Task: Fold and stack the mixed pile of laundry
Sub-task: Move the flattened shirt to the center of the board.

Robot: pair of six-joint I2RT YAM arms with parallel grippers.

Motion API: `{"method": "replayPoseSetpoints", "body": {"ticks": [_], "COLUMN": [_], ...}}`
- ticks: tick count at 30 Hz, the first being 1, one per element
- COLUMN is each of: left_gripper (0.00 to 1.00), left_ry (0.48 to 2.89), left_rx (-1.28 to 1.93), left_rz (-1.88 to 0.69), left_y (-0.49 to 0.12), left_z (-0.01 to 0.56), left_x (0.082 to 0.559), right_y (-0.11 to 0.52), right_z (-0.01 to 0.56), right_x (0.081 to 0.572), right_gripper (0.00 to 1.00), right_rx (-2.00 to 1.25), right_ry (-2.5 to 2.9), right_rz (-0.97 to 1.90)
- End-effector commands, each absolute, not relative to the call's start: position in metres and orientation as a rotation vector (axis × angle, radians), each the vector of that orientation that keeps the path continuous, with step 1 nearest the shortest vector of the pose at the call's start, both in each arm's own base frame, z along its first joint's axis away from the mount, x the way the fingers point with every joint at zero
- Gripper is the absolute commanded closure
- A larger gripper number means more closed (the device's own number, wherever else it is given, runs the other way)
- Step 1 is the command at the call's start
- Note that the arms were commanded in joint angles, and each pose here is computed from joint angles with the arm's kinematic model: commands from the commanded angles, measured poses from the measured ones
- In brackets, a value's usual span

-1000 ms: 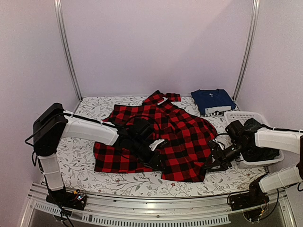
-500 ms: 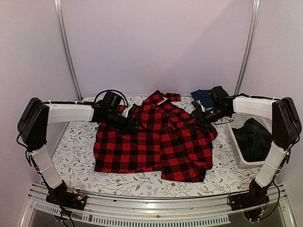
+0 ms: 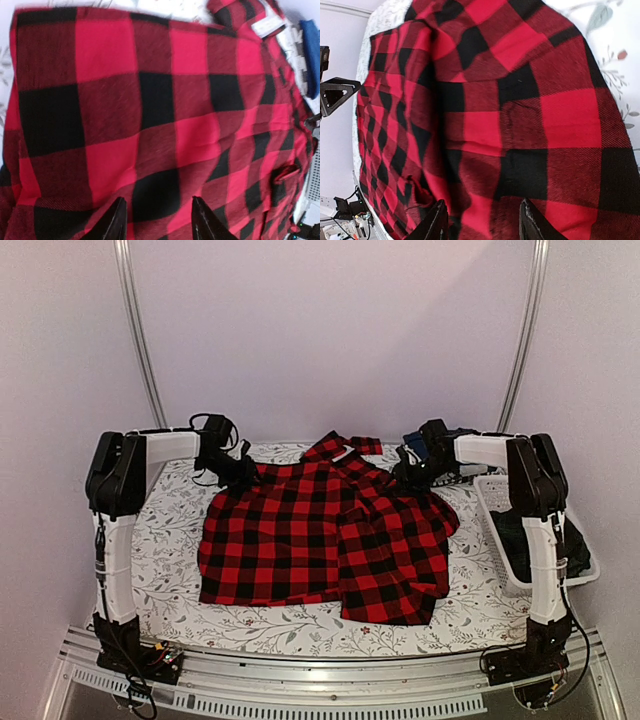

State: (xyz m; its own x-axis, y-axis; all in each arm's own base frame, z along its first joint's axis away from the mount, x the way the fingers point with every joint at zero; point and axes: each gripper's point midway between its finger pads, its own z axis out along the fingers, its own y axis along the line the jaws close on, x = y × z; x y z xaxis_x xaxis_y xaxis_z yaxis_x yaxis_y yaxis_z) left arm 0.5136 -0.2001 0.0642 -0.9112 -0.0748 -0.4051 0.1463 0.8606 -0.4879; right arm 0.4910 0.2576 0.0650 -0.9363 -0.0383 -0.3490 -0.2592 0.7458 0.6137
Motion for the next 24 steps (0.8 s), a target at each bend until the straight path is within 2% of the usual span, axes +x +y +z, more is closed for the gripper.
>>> {"method": "replayPoseSetpoints", "body": {"ticks": [1,5,10,12,16,19,21,24], "left_gripper": [0.59,0.66,0.77,0.79,0.78,0.69,0.56,0.43], "left_ry": [2.806,2.897,2.991,3.027,3.027,2.964,2.878,2.746], "left_rx": [0.012,-0.067,-0.186,-0.215,-0.197,-0.163,-0.125,-0.064], "left_rz": [-0.591,-0.464,-0.35,-0.33,-0.333,-0.413,-0.484,-0.544], "left_y": [-0.176,-0.145,-0.102,-0.092,-0.088,-0.095,-0.104,-0.113], "left_z": [0.022,0.001,-0.012,-0.016,-0.01,0.007,0.029,0.066], "left_x": [0.482,0.446,0.386,0.358,0.339,0.354,0.375,0.41], "right_y": [0.247,0.229,0.209,0.205,0.22,0.231,0.228,0.215], "right_z": [0.009,-0.022,-0.03,-0.029,0.001,0.028,0.049,0.076], "right_x": [0.474,0.444,0.382,0.354,0.311,0.312,0.339,0.393], "right_gripper": [0.54,0.56,0.57,0.58,0.58,0.56,0.55,0.55], "right_rx": [-0.209,-0.171,-0.104,-0.069,-0.1,-0.144,-0.157,-0.135], "right_ry": [2.78,2.895,2.992,3.016,2.981,2.908,2.827,2.712], "right_rz": [0.915,0.839,0.829,0.871,1.025,1.119,1.073,1.014]}}
